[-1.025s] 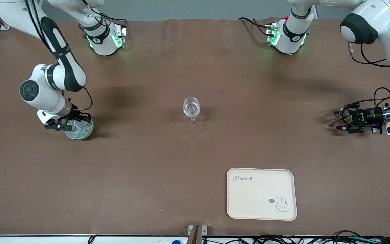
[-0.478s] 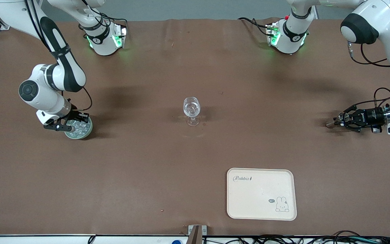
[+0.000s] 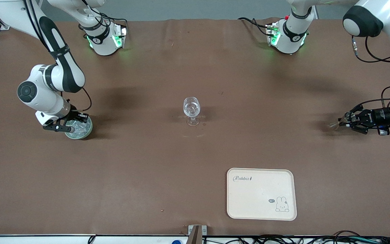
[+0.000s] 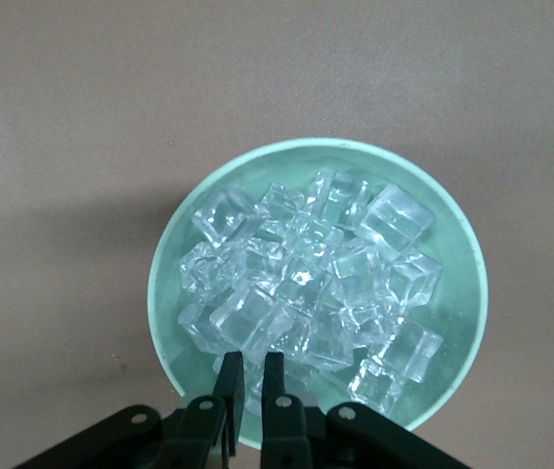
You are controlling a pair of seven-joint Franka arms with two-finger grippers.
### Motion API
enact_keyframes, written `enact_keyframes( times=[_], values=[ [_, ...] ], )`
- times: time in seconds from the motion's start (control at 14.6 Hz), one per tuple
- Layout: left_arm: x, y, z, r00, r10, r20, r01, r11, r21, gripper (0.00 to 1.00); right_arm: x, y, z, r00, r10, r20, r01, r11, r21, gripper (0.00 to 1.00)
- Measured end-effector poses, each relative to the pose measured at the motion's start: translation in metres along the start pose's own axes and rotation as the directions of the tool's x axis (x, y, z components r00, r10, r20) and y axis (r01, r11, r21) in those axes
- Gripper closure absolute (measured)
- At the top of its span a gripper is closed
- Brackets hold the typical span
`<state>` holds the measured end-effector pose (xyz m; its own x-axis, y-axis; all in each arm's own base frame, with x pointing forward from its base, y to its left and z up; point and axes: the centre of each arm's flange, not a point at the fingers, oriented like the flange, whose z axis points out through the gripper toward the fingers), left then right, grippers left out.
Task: Pour wine and add ice with both arms
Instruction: 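Lift the ice cube with the right gripper while the left gripper lifts the jigger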
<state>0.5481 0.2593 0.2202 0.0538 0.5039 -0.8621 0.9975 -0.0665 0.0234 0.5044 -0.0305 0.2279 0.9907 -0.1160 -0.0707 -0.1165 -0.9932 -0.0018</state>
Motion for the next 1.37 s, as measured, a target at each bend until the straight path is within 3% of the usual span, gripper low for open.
enact_keyframes(
  times=[0.14, 0.34, 0.62, 0.96, 1.16, 1.23, 1.37],
  values=[
    [-0.039, 0.017, 0.007, 0.999, 0.025, 0.023, -0.026, 0.999, 0.023, 0.78, 0.001, 0.0, -0.001, 1.0, 0.0, 0.002, 0.0, 1.0, 0.0, 0.89],
    [-0.103, 0.044, 0.037, 0.994, 0.086, 0.063, -0.091, 0.992, 0.09, 0.78, 0.004, -0.001, -0.005, 1.0, -0.002, 0.013, 0.002, 1.0, 0.0, 0.83],
    [-0.161, 0.061, 0.06, 0.99, 0.097, 0.098, -0.11, 0.986, 0.129, 0.78, 0.009, 0.0, -0.01, 0.999, -0.033, 0.003, 0.033, 0.999, -0.024, 0.45],
    [-0.244, 0.07, 0.081, 0.991, 0.07, 0.117, -0.091, 0.98, 0.178, 0.78, 0.018, 0.003, 0.003, 0.998, -0.059, -0.007, 0.059, 0.997, -0.05, 0.44],
    [-0.269, 0.066, 0.085, 0.989, 0.072, 0.127, -0.097, 0.976, 0.197, 0.78, 0.02, 0.002, 0.011, 0.998, -0.065, -0.002, 0.064, 0.996, -0.054, 0.46],
    [-0.271, 0.064, 0.083, 0.989, 0.071, 0.131, -0.097, 0.975, 0.2, 0.78, 0.02, 0.002, 0.011, 0.998, -0.065, -0.002, 0.065, 0.996, -0.054, 0.48],
    [-0.274, 0.061, 0.079, 0.987, 0.071, 0.143, -0.1, 0.974, 0.205, 0.78, 0.02, 0.002, 0.01, 0.998, -0.065, -0.002, 0.065, 0.996, -0.054, 0.68]
  ],
)
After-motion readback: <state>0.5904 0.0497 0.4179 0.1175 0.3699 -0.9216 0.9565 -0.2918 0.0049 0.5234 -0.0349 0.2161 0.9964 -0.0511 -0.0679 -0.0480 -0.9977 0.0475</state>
